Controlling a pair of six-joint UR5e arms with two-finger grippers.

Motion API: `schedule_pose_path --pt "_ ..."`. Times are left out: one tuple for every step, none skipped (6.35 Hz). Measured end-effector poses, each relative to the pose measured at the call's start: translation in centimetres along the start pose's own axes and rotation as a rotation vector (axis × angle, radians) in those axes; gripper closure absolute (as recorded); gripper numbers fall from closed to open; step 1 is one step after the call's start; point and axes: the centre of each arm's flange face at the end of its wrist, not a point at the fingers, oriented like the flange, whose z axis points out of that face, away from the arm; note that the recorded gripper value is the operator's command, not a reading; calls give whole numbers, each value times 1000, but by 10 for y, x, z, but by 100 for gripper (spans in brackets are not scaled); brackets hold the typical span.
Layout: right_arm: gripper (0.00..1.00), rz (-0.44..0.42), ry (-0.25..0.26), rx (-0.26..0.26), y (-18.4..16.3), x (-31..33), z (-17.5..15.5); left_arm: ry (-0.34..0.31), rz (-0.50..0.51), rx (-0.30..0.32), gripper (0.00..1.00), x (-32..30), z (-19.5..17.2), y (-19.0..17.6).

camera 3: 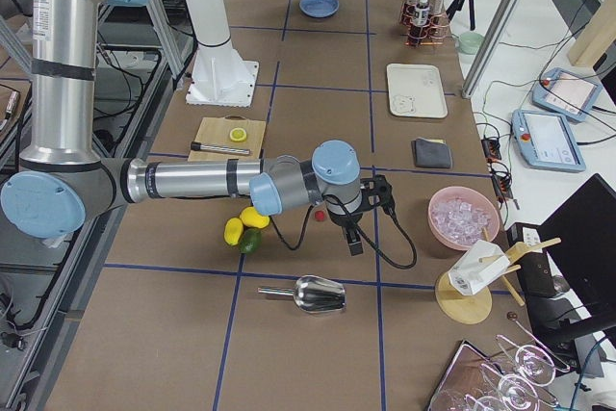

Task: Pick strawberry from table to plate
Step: 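Lower the left gripper to the rim of the light blue plate and grip it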

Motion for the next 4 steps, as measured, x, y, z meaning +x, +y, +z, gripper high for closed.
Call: schedule_pose_path --pt "0 0 0 0 0 0 0 1 2 0 100 0 0 0" --pt "0 2 0 0 0 0 0 9 8 5 100 5 -1 -3" --pt "0 3 -1 -1 1 0 0 26 11 17 100 18 -5 -15" --pt "0 5 -2 -1 1 0 0 45 -12 21 100 47 -9 -44"
